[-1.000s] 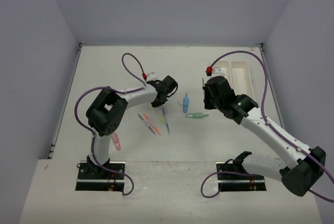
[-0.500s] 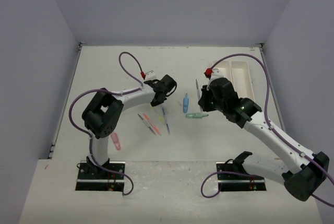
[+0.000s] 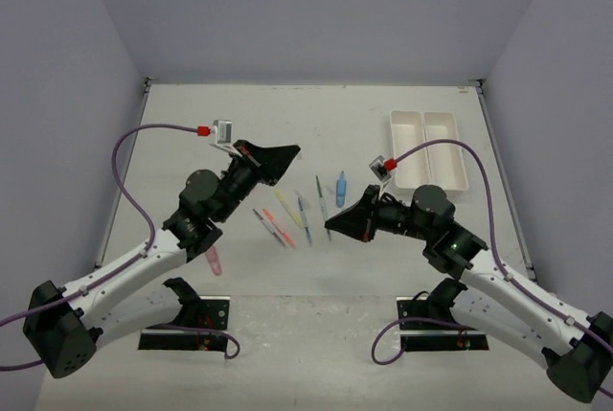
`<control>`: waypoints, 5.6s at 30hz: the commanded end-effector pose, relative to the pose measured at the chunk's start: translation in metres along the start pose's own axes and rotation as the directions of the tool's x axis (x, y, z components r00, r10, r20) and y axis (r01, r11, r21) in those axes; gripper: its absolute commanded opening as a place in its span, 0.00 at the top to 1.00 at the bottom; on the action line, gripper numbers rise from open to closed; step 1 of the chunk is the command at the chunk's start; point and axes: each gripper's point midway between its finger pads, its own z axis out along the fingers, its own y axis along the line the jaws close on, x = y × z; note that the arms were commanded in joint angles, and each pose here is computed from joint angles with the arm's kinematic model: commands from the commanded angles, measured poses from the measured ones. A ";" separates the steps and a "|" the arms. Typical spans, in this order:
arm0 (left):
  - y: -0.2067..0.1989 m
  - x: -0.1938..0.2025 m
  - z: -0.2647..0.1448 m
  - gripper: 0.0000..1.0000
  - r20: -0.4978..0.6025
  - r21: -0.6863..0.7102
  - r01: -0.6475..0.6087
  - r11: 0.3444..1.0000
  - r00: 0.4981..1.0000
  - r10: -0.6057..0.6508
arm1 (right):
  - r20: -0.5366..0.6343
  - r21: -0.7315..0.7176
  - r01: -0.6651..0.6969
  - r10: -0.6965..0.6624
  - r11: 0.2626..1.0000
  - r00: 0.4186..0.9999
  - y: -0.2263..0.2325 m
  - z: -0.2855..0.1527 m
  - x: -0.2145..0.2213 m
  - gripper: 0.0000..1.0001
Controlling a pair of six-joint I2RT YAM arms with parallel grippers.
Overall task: Sort the stationery into containers
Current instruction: Close the pen cap on the pen, then place the pen in the storage box.
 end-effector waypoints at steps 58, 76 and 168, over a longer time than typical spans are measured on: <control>-0.057 0.019 -0.015 0.88 -0.073 0.350 0.062 0.935 0.997 -0.039 | 0.273 0.024 0.204 -0.203 0.979 0.940 0.063 0.014 -0.108 1.00; -0.081 0.005 -0.018 1.00 -0.064 0.406 -0.031 0.913 0.996 0.063 | 0.195 0.007 0.266 -0.262 0.964 0.945 0.053 0.025 -0.089 1.00; 0.043 -0.088 -0.053 0.00 -0.151 -0.620 -0.320 0.716 0.945 0.291 | -0.016 0.964 0.001 0.053 0.265 0.998 -0.261 -0.099 -0.133 1.00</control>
